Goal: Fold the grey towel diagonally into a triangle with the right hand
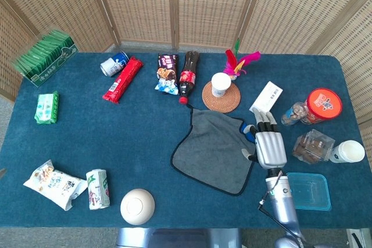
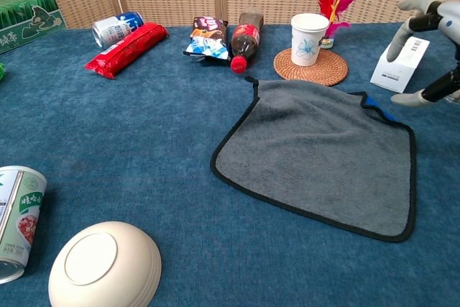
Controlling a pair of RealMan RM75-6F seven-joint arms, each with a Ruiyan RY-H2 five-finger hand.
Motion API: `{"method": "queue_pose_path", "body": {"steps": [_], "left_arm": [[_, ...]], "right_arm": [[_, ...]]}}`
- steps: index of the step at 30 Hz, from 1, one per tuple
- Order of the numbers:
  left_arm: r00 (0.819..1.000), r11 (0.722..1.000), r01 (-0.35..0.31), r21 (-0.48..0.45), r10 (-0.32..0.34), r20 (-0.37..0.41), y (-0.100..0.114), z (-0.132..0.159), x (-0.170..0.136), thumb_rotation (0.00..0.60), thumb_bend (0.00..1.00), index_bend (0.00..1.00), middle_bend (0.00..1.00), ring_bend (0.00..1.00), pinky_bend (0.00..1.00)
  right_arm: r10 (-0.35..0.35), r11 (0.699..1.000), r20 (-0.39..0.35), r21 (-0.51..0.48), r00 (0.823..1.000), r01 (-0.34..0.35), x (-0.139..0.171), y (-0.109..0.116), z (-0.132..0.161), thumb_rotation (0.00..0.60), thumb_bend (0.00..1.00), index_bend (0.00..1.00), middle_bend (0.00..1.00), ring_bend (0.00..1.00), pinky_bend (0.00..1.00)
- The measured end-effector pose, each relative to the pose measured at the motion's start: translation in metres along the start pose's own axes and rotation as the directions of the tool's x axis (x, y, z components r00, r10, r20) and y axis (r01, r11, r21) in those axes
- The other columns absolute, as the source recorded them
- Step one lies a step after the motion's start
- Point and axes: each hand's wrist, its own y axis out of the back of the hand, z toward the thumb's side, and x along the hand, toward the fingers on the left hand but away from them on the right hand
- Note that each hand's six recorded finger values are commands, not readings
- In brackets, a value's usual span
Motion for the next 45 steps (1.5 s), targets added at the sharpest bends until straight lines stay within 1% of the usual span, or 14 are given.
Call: {"method": "queue_pose_path", "body": {"steps": [2,4,11,18,21,24,28,33,39,45], "left_arm": [[1.000,1.000,0.000,-0.001,0.000,-0.002,0.000,0.000,0.001,0.600,0.28,0.10,0.00,0.00,0.01],[1.000,1.000,0.000,-0.001,0.000,-0.004,0.000,0.000,0.001,0.600,0.28,0.10,0.00,0.00,0.01],[1.000,1.000,0.003,-0.001,-0.003,-0.006,-0.001,0.000,0.002,0.600,0.28,0.10,0.00,0.00,0.01],[1.000,1.000,0.008,0.000,-0.008,-0.006,-0.002,0.001,0.003,0.600,0.28,0.10,0.00,0.00,0.01],[1.000,1.000,0.010,0.002,-0.010,-0.006,-0.003,0.001,0.004,0.600,0.28,0.10,0.00,0.00,0.01],[1.000,1.000,0.010,0.001,-0.010,-0.007,-0.003,0.001,0.004,0.600,0.28,0.10,0.00,0.00,0.01],[1.000,1.000,0.008,0.000,-0.008,-0.009,-0.002,0.000,0.004,0.600,0.28,0.10,0.00,0.00,0.01],[1.000,1.000,0.008,-0.001,-0.008,-0.012,-0.002,-0.001,0.005,0.600,0.28,0.10,0.00,0.00,0.01],[1.000,1.000,0.004,-0.004,-0.004,-0.016,-0.001,-0.002,0.005,0.600,0.28,0.10,0.00,0.00,0.01],[1.000,1.000,0.007,0.000,-0.007,-0.019,-0.002,-0.002,0.006,0.600,0.28,0.10,0.00,0.00,0.01]], "right_arm": [[-0.003,1.000,0.007,0.011,1.000,0.003,-0.004,-0.004,0.000,0.600,0.18,0.47,0.00,0.00,0.00],[-0.002,1.000,0.021,0.027,1.000,0.002,-0.008,-0.010,-0.002,0.600,0.18,0.48,0.00,0.00,0.00],[0.014,0.999,0.064,0.047,0.998,-0.017,-0.015,-0.025,-0.006,0.600,0.18,0.48,0.00,0.00,0.00],[0.023,0.999,0.101,0.046,0.995,-0.027,-0.018,-0.045,-0.003,0.600,0.18,0.48,0.00,0.00,0.00],[0.028,0.999,0.116,0.035,0.993,-0.032,-0.020,-0.053,0.001,0.600,0.18,0.47,0.00,0.00,0.00],[0.027,0.999,0.126,0.031,0.992,-0.031,-0.024,-0.059,0.006,0.600,0.18,0.43,0.00,0.00,0.00],[0.025,1.000,0.138,0.013,0.990,-0.027,-0.028,-0.062,0.013,0.600,0.18,0.40,0.00,0.00,0.00],[0.020,1.000,0.156,0.018,0.987,-0.023,-0.034,-0.066,0.015,0.600,0.18,0.39,0.00,0.00,0.00],[0.033,0.999,0.186,0.015,0.982,-0.036,-0.040,-0.074,0.013,0.600,0.18,0.39,0.00,0.00,0.00],[0.023,1.000,0.205,0.017,0.979,-0.027,-0.045,-0.076,0.016,0.600,0.19,0.39,0.00,0.00,0.00]]}}
